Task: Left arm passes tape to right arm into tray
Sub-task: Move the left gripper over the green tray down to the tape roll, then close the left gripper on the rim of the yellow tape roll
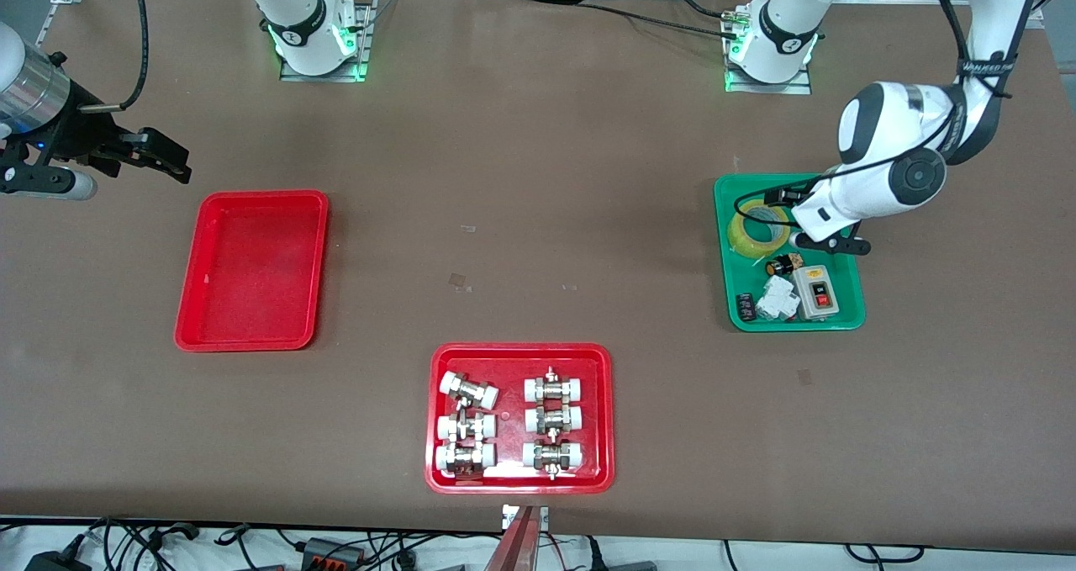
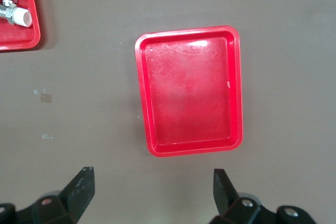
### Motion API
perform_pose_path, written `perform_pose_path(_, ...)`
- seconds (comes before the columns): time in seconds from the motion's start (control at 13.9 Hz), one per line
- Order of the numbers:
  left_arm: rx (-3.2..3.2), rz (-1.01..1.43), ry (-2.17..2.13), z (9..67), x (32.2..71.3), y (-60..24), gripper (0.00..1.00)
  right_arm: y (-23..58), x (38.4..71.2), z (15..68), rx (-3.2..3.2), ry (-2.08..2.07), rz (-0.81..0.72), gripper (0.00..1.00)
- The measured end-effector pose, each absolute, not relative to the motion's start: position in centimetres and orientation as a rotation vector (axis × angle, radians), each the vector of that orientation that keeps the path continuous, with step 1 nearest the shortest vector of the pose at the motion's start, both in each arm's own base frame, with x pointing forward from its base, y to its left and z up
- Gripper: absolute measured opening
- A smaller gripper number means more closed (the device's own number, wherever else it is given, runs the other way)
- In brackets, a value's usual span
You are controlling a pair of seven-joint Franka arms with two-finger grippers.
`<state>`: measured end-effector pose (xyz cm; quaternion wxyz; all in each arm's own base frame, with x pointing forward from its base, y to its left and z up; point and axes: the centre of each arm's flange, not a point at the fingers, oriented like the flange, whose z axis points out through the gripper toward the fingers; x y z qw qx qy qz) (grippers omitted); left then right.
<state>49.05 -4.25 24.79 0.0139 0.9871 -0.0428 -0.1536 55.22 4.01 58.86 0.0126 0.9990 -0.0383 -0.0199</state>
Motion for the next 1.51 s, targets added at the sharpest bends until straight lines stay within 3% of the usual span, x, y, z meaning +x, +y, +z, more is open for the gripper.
perform_pose_path(0.79,3.051,-0.501,-0.086,19.0,48.9,-3.0,0.97,4.0,55.2,58.8,3.113,-0.119,-0.063,1.0)
perform_pose_path(1.15,3.045,-0.537,-0.083,18.8,48.5,-2.9,0.5,4.0,55.2,58.9,3.113,-0.119,-0.063,1.0)
perform_pose_path(1.22,3.043,-0.545,-0.08,18.8,48.4,-2.8,0.49,4.0,55.2,58.9,3.113,-0.119,-0.063,1.0)
perform_pose_path(1.51,3.04,-0.56,-0.068,18.9,48.4,-2.4,0.28,4.0,55.2,58.9,3.114,-0.119,-0.063,1.0)
